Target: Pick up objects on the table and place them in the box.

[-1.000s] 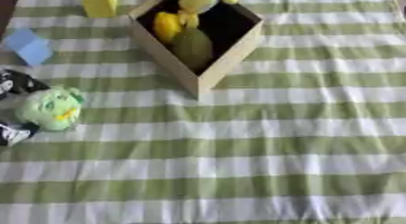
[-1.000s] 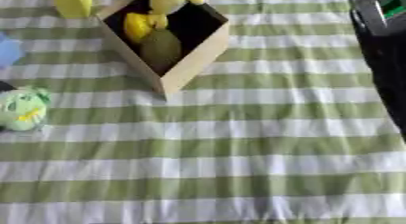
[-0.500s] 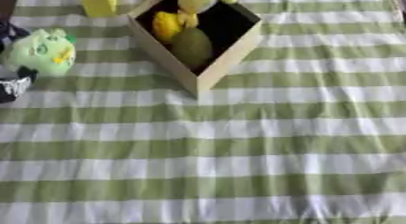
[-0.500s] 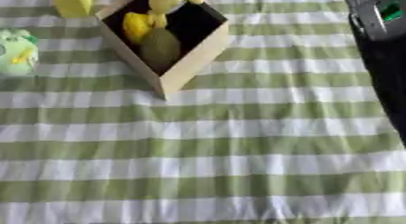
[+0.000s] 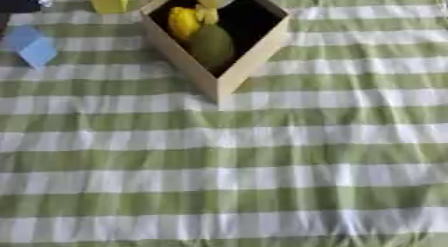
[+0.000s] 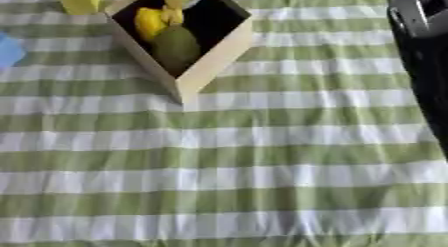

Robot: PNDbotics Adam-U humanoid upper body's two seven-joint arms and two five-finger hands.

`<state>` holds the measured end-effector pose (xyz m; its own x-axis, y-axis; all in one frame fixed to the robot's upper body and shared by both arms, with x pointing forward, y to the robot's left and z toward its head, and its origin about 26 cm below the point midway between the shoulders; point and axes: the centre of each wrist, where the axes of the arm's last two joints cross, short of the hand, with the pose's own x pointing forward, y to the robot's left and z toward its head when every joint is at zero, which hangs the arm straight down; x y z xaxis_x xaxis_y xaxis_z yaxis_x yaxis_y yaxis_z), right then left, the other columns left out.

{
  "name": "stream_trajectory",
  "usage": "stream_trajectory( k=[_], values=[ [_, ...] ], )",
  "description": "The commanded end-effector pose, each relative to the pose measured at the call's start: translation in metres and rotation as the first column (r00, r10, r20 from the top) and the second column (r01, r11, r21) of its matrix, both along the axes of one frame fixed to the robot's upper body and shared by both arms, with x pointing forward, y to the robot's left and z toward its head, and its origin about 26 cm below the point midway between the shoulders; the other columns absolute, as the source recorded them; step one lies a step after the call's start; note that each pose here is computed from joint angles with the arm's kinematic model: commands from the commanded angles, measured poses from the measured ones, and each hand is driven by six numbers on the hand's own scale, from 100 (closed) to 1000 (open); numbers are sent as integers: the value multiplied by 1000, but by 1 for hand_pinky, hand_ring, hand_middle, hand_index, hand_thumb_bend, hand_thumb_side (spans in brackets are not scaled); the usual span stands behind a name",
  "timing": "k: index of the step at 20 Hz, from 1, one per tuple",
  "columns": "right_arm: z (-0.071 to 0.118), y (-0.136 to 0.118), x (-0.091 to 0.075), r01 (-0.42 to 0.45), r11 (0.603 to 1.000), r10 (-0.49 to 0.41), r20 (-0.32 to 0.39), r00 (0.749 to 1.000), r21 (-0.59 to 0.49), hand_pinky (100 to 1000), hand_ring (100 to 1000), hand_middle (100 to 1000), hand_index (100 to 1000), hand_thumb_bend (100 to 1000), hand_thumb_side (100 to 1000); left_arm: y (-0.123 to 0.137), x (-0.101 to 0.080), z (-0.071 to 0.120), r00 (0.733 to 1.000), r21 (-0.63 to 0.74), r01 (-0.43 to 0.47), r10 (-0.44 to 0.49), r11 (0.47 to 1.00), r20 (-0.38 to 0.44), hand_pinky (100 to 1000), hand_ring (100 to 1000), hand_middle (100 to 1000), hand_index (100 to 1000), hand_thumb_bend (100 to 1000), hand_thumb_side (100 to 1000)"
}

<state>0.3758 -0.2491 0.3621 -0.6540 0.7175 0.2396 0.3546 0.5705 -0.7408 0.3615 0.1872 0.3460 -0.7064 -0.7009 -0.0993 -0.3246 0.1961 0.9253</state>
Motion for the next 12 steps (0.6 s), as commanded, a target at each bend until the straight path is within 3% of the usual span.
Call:
stream_trajectory(
  k=[1, 5, 7, 8, 9, 10, 12],
  values=[
    [14, 4, -8, -28, 1000, 28, 45, 999, 7, 933, 911, 787, 839, 100, 120, -23, 24, -13, 999, 37, 18, -16, 999, -47, 614, 490, 428, 585, 100, 100],
    [13, 6, -8, -36, 999, 36, 44, 998, 14, 934, 910, 786, 838, 100, 129, -39, 50, -40, 998, 103, 7, 0, 995, -69, 619, 509, 442, 599, 100, 100],
    [12, 6, -7, -37, 999, 36, 42, 998, 19, 935, 910, 785, 837, 100, 139, -42, 57, -49, 997, 144, 10, 1, 989, -74, 664, 554, 486, 647, 113, 100],
    [12, 6, -7, -37, 999, 37, 41, 999, 20, 934, 910, 784, 835, 100, 141, -42, 59, -52, 997, 162, 9, 4, 987, -78, 754, 687, 625, 780, 213, 100],
    [12, 6, -7, -37, 999, 36, 40, 999, 21, 934, 909, 783, 835, 100, 140, -40, 61, -54, 997, 180, 3, 12, 984, -81, 806, 765, 724, 860, 278, 100],
    [11, 6, -7, -36, 999, 35, 39, 999, 21, 934, 909, 782, 834, 100, 140, -39, 61, -53, 997, 185, -4, 19, 983, -77, 853, 822, 796, 923, 378, 280],
    [11, 5, -6, -33, 999, 32, 36, 999, 22, 934, 909, 781, 834, 100, 143, -35, 58, -46, 998, 163, -21, 30, 986, -53, 884, 853, 831, 957, 493, 383]
  ],
)
